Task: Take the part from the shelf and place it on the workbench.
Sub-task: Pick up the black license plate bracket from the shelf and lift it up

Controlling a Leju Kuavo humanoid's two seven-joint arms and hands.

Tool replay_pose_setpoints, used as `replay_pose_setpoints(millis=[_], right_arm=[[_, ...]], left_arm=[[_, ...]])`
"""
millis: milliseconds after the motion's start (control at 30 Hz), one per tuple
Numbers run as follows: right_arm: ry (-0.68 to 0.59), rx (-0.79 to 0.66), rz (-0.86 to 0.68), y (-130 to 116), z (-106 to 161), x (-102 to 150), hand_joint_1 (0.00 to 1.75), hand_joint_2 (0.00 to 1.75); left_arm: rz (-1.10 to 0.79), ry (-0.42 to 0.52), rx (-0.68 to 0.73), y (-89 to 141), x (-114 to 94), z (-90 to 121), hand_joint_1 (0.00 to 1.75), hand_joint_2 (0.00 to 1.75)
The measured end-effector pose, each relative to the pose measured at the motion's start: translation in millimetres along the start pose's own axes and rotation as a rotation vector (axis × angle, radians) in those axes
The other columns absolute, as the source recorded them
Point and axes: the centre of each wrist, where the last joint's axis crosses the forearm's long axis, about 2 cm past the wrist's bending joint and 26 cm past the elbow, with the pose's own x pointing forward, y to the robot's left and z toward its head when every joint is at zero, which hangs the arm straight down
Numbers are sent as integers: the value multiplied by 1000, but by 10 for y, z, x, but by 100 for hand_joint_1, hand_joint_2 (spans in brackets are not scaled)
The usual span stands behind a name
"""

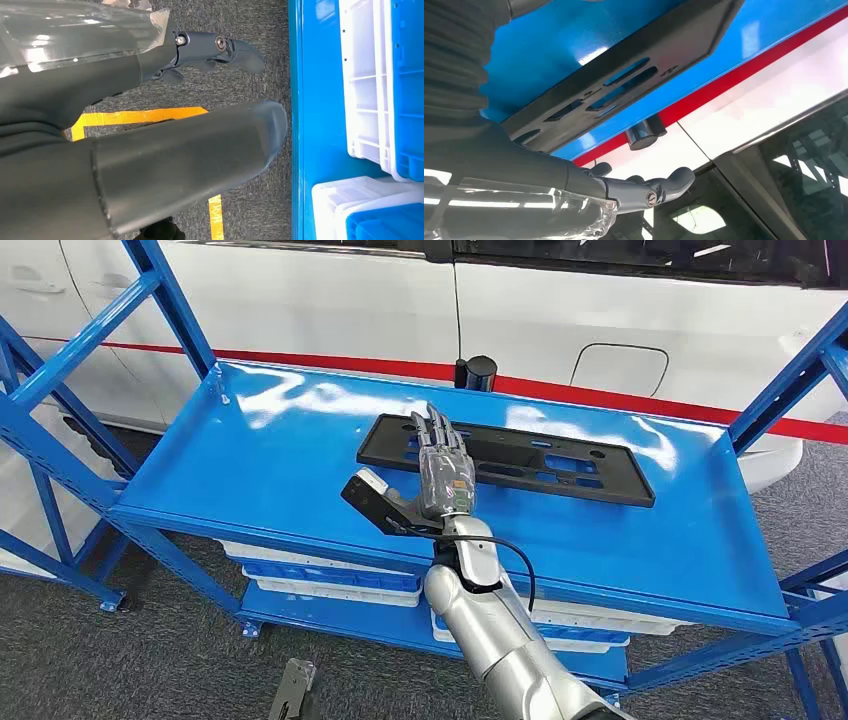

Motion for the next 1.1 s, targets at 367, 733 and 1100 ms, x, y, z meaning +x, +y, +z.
replay_pose_setpoints(millis=[367,733,1100], right_arm=[[103,-24,293,44,-108,-250,0,175],[240,12,360,93,-39,-613,0,175],[343,8,389,35,16,-898,175,175]], left_arm=[[17,-3,16,73,-25,-7,0,0],[39,1,40,169,-85,5,0,0],[38,8,43,208,-103,6,0,0]])
